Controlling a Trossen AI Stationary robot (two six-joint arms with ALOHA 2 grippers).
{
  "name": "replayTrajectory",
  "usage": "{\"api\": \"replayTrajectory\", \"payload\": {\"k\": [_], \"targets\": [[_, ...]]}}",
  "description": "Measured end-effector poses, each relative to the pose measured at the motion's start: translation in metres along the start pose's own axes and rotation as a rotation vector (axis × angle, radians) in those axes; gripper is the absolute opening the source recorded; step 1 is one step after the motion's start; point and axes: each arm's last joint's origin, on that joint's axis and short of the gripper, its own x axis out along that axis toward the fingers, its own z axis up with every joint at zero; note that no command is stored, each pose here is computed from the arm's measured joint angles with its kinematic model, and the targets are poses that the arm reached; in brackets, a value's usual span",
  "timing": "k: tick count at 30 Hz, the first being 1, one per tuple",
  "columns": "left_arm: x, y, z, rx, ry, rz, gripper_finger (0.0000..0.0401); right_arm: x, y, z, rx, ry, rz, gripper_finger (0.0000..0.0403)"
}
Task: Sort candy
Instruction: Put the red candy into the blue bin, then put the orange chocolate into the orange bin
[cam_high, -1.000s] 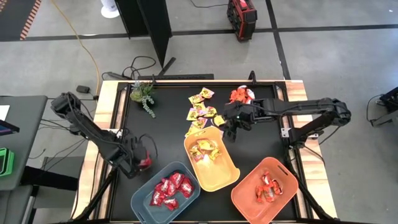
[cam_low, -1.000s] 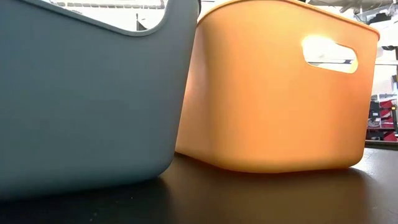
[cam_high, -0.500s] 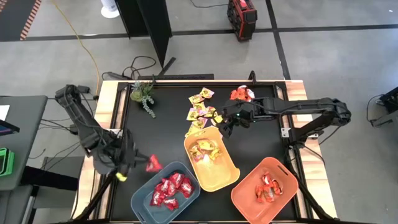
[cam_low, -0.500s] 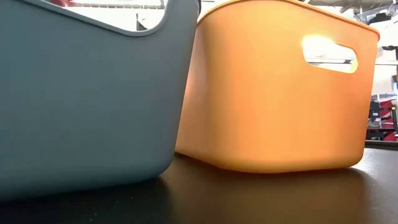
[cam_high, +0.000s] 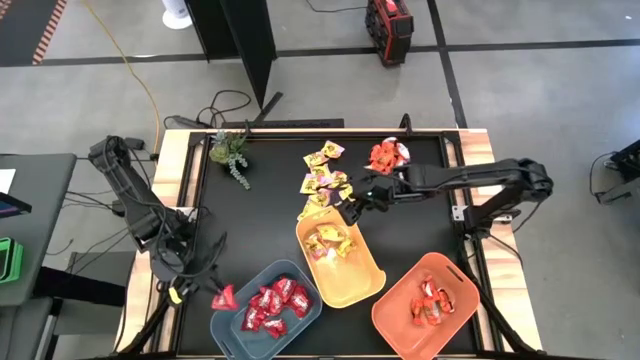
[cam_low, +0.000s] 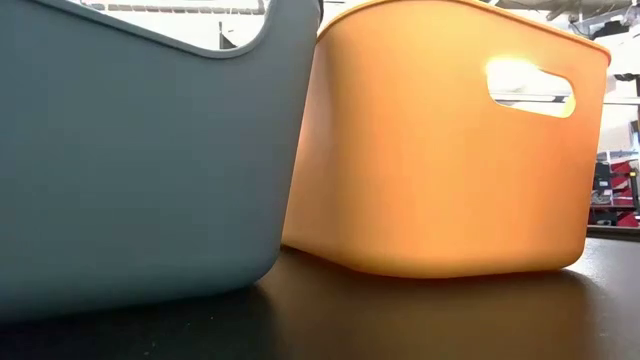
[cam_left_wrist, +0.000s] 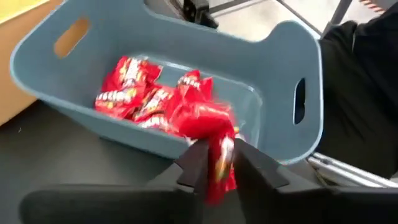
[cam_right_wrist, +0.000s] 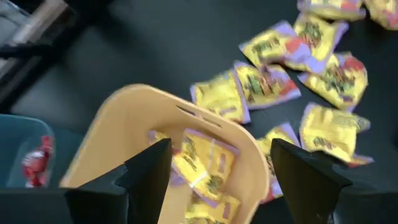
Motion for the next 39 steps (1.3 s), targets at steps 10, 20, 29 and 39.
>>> {"api": "replayTrajectory", "payload": {"k": [10, 20, 29, 39], "targets": [[0.009, 0.005, 0.012, 0.004, -0.089, 0.024, 0.0219, 0.005, 0.0, 0.006, -0.135, -0.033, 0.022, 0.0291], [-0.003, 0.04, 0.038, -0.239, -0.237, 0.378, 0.0264, 0.001, -0.063, 0.036, 0.147, 0.047, -0.23, 0.0291], [-0.007, 0.071, 0.04, -0.358, -0.274, 0.581, 0.0263, -0.017, -0.146, 0.041, 0.466, 0.235, -0.588, 0.0291], [-0.012, 0.088, 0.04, -0.282, -0.256, 0.764, 0.0263, 0.018, -0.18, 0.019, 0.445, 0.366, -0.582, 0.029]]}}
